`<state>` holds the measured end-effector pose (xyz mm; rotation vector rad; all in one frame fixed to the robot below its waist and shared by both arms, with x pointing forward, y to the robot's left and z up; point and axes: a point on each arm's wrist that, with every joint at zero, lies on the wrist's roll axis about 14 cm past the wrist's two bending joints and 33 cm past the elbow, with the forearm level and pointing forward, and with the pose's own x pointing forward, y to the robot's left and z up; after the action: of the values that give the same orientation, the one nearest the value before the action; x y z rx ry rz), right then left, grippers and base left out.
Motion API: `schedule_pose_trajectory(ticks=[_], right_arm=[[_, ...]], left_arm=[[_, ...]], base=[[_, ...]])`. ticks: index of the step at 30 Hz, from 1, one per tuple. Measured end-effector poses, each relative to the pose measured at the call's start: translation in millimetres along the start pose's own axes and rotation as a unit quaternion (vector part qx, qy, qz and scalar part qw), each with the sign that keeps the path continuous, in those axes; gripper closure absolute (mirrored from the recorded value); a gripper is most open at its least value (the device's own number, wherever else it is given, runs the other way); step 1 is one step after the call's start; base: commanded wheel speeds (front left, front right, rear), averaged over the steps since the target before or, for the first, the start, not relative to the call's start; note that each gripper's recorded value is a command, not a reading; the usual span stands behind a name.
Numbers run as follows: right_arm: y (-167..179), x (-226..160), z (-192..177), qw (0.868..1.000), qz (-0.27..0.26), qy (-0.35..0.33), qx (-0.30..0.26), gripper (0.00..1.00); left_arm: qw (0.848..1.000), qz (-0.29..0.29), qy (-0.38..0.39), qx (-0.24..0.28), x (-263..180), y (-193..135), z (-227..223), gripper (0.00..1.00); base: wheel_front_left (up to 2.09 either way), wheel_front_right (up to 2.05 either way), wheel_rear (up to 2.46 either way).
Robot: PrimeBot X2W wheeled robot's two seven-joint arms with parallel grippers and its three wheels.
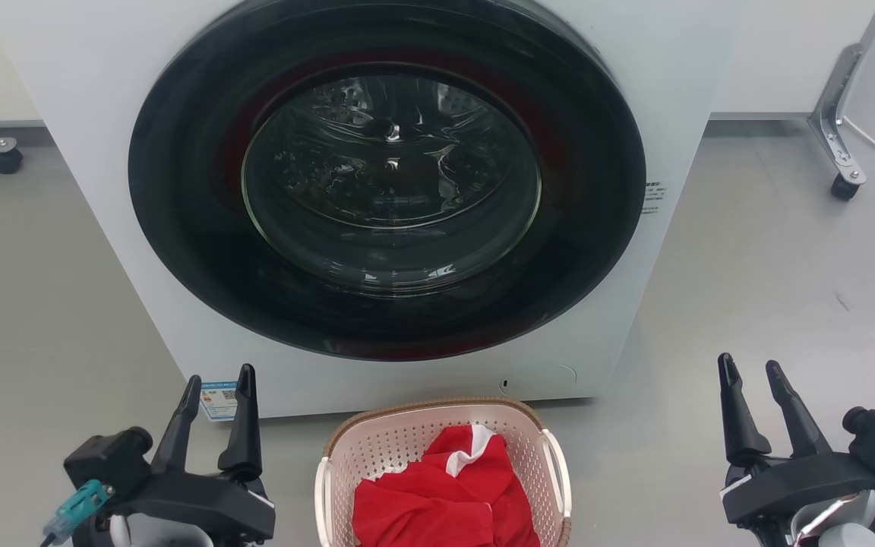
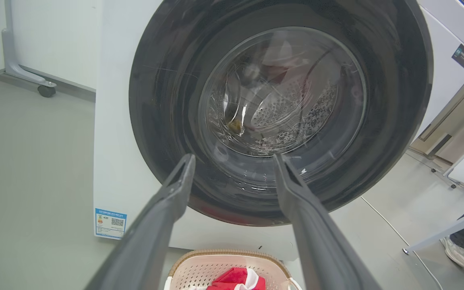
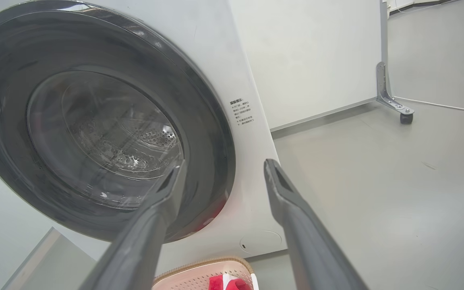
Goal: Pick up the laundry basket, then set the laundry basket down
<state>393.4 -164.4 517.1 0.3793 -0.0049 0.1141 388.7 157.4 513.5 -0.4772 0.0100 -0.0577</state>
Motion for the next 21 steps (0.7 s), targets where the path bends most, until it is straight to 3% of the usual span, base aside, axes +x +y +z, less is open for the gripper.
schedule_pose_trajectory(ticks=[21], right_arm=[[10.7, -3.6, -8.7, 0.989, 0.03, -0.006, -0.142, 0.0]], left_arm=[[0.993, -0.004, -0.002, 0.118, -4.6, -2.9, -7.6, 0.0]], base=[[0.0, 0.0, 0.0]])
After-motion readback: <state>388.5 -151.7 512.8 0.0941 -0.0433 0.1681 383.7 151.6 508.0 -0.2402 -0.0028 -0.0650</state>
